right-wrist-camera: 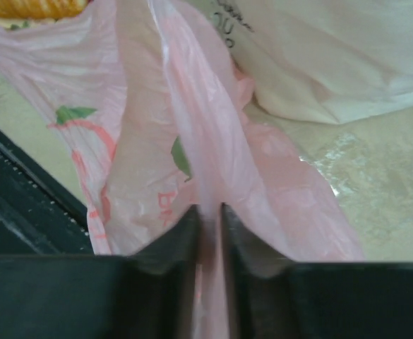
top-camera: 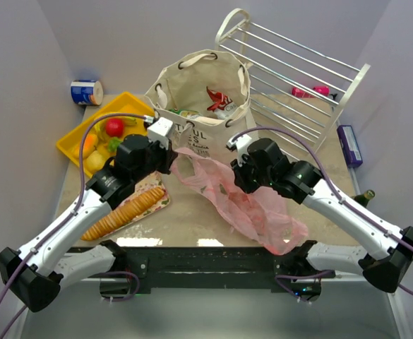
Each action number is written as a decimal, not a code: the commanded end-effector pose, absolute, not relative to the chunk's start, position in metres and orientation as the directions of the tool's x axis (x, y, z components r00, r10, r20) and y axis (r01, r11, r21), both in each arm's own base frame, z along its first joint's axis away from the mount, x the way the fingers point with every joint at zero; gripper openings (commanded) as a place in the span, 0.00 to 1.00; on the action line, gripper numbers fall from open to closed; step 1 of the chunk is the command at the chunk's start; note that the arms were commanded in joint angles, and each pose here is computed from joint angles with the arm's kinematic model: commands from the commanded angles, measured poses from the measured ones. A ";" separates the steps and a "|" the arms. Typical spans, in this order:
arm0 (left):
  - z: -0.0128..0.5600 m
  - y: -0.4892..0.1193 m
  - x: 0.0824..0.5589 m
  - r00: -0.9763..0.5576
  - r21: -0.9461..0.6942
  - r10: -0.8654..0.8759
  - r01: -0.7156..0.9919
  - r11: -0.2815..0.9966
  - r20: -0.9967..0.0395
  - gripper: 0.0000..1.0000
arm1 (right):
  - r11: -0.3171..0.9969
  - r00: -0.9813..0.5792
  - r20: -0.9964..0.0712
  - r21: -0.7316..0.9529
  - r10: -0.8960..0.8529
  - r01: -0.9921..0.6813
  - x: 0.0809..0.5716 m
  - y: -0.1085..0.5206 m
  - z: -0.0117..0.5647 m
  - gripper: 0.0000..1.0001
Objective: Place the mixed food into the grocery bags and tie them
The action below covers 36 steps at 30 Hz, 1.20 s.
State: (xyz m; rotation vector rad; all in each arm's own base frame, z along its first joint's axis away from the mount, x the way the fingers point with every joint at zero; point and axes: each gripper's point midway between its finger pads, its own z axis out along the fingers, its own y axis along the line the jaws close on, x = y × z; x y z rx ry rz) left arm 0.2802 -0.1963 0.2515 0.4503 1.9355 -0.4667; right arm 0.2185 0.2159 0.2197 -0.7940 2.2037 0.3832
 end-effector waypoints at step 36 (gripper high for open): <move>0.233 -0.018 0.396 -0.441 -0.329 -0.309 -0.034 0.944 -0.843 0.97 | 0.809 -0.578 -0.735 0.551 0.353 -0.206 0.252 0.233 0.255 0.00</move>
